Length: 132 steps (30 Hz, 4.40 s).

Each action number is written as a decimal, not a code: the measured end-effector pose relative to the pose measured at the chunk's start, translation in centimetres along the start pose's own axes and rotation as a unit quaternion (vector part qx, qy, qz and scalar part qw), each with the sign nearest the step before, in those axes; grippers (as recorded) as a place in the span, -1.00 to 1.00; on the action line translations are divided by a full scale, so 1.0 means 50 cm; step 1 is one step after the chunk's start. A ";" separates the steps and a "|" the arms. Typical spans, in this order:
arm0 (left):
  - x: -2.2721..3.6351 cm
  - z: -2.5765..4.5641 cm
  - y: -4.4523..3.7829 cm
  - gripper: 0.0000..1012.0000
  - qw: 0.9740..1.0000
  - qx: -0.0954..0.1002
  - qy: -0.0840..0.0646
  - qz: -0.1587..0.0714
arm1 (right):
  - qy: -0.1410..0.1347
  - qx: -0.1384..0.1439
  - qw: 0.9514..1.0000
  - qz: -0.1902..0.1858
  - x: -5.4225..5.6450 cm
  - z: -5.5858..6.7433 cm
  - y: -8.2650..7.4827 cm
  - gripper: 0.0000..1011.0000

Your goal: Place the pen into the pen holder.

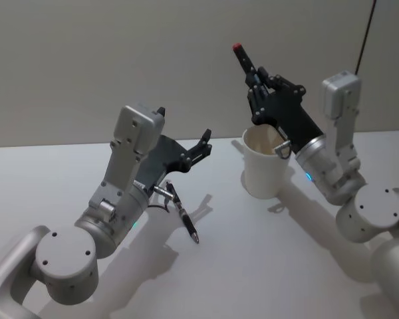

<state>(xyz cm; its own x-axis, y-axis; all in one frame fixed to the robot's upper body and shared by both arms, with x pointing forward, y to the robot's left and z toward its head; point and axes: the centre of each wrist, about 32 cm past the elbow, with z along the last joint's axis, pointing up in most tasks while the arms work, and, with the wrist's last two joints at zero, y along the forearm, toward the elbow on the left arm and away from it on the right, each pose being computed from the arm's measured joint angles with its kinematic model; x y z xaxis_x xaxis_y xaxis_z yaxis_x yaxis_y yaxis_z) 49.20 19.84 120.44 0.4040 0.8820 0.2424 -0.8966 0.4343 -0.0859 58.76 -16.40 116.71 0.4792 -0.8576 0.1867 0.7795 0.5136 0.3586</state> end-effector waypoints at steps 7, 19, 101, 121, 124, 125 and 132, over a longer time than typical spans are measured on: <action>0.000 0.000 0.000 0.98 1.000 0.000 0.000 0.000 | -0.004 -0.002 1.000 0.005 -0.008 -0.013 0.003 -0.65; 0.000 0.000 0.000 0.98 1.000 0.000 0.000 0.000 | -0.006 -0.008 1.000 0.006 -0.018 -0.023 0.003 -0.65; 0.000 0.000 0.000 0.98 1.000 0.000 0.000 0.000 | 0.048 -0.098 0.990 -0.093 0.012 0.080 -0.185 0.98; 0.000 0.000 0.000 0.98 1.000 0.000 0.000 0.000 | 0.052 -0.157 0.981 -0.099 -0.002 0.150 -0.274 0.98; 0.000 0.000 0.000 0.98 1.000 0.000 0.000 0.000 | 0.052 -0.162 0.980 -0.099 -0.004 0.157 -0.281 0.98; 0.000 0.000 0.000 0.98 1.000 0.000 0.000 0.000 | 0.052 -0.163 0.980 -0.099 -0.004 0.158 -0.283 0.98; 0.000 0.000 0.000 0.98 1.000 0.000 0.000 0.000 | 0.053 -0.165 0.980 -0.098 -0.005 0.160 -0.285 0.98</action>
<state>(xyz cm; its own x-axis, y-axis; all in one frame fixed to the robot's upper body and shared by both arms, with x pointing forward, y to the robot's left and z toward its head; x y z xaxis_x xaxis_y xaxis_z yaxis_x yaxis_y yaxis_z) 49.19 19.84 120.43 0.4043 0.8820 0.2422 -0.8966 0.4345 -0.0856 44.34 -23.72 118.86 0.3318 -0.9424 0.0420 0.9407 0.3338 0.0597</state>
